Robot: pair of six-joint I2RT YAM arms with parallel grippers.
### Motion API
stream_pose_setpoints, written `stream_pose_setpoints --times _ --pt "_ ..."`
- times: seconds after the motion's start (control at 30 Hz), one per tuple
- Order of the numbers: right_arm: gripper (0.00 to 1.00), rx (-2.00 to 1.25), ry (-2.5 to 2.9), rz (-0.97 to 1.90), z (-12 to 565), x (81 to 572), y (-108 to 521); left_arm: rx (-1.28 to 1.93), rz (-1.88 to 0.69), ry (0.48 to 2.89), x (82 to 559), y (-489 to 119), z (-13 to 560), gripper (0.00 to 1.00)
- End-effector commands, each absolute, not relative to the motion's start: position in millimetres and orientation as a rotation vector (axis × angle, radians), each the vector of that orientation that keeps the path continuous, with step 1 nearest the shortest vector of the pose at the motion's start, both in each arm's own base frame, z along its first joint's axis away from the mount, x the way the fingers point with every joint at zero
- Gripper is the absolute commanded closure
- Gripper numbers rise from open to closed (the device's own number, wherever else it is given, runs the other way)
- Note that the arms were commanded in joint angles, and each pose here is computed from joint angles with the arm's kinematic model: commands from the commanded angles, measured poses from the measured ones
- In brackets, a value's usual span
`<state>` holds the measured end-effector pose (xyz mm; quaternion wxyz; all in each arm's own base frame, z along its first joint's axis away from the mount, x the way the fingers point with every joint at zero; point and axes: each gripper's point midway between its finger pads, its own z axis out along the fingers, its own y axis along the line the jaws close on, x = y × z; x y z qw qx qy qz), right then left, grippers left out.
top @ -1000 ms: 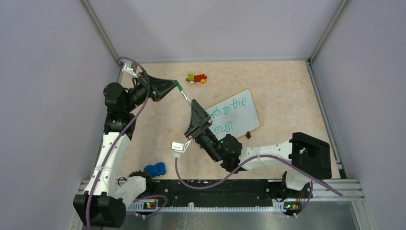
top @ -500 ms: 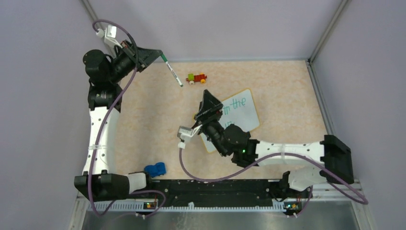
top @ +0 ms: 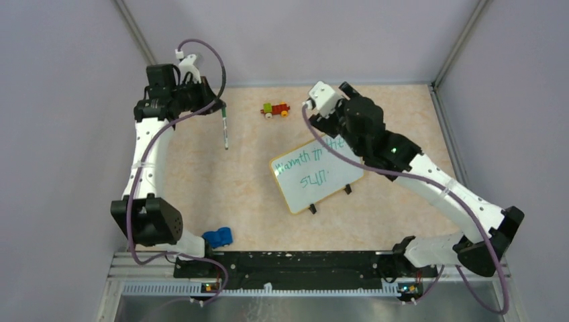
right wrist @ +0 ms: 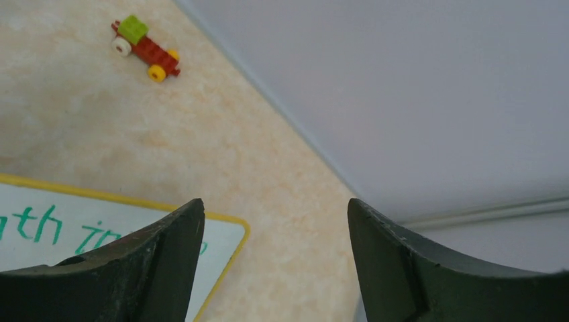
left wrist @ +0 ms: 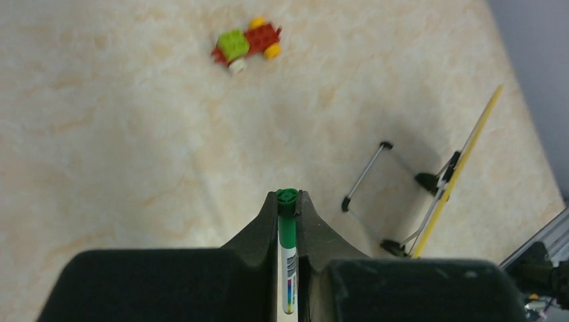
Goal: Write a sentence on the whiteboard
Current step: Put down the whiteboard marker at the center of the board.
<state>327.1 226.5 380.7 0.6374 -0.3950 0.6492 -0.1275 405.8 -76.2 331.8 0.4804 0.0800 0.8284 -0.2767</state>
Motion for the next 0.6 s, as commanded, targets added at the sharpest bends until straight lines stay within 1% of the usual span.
stream_pose_setpoints --times 0.0,0.1,0.3,0.57 --pt "0.25 -0.791 1.779 -0.024 342 331 187 0.342 -0.584 2.236 384 -67 273 1.0" --pt "0.25 -0.704 1.893 0.093 322 341 158 0.363 -0.575 2.341 371 -68 235 1.0" --pt "0.24 -0.619 2.04 0.302 278 336 118 0.354 -0.508 2.502 349 -66 165 1.0" --pt "0.23 -0.484 2.129 0.37 233 330 78 0.274 -0.465 2.632 344 -58 99 1.0"
